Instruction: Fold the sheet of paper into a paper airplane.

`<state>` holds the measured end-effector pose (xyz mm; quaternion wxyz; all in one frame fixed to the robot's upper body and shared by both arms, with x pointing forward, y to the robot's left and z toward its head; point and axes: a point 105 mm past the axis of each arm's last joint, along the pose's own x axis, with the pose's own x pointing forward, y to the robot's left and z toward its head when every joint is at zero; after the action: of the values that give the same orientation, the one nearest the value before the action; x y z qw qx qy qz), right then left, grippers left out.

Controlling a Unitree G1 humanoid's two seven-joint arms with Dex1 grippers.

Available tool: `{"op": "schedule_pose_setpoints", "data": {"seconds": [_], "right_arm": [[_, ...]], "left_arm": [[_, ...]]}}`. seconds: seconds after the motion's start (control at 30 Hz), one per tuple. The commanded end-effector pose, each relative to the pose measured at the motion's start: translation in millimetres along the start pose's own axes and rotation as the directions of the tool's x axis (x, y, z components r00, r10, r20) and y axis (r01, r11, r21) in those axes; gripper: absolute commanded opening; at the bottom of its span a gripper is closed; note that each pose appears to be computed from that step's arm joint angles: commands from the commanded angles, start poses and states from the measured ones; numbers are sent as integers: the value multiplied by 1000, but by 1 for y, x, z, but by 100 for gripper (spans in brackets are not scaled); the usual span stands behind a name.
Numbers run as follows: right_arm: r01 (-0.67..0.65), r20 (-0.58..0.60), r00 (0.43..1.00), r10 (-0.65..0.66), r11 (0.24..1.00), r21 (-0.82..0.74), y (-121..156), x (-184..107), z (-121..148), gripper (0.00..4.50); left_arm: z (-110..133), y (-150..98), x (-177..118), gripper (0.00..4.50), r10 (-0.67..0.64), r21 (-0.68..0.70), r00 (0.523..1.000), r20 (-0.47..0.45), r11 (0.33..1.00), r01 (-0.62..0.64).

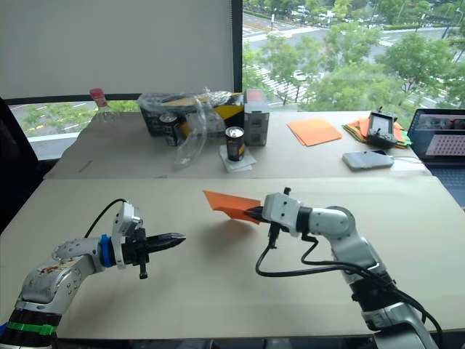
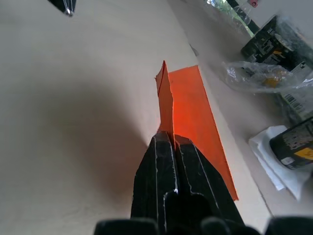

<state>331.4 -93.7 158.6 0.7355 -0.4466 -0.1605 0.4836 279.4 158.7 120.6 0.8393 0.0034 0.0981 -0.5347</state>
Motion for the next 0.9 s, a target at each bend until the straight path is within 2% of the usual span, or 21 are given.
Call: {"op": "schedule_pose_setpoints", "data": {"seconds": [0.03, 0.13, 0.27, 0.43, 0.63, 0.73, 0.9], "right_arm": [[52, 99, 995, -14, 921, -386, -2, 2, 17, 2], [-23, 126, 987, 97, 873, -487, 29, 6, 13, 2], [-25, 238, 953, 188, 831, -556, 59, 9, 24, 2], [-113, 166, 953, 254, 805, -582, 71, 5, -4, 2], [-100, 152, 961, 230, 803, -587, 68, 3, -17, 2], [-107, 147, 962, 231, 811, -575, 68, -1, -19, 85], [-130, 135, 958, 252, 804, -580, 66, -18, -19, 257]], "left_arm": [[12, -4, 0, 0, -12, 21, 999, 42, 1000, 12], [10, -5, 0, 0, -20, 1, 999, 33, 1000, 20], [6, -9, 2, 0, -62, -54, 998, 10, 997, 62], [9, -6, 2, 0, -66, -48, 998, 0, 997, 66], [6, -1, -3, 0, -40, -18, 999, -31, 999, 39], [3, -2, -5, 0, -38, -17, 999, -40, 999, 37], [1, -2, -6, 0, -42, -22, 998, -45, 999, 41]]}}
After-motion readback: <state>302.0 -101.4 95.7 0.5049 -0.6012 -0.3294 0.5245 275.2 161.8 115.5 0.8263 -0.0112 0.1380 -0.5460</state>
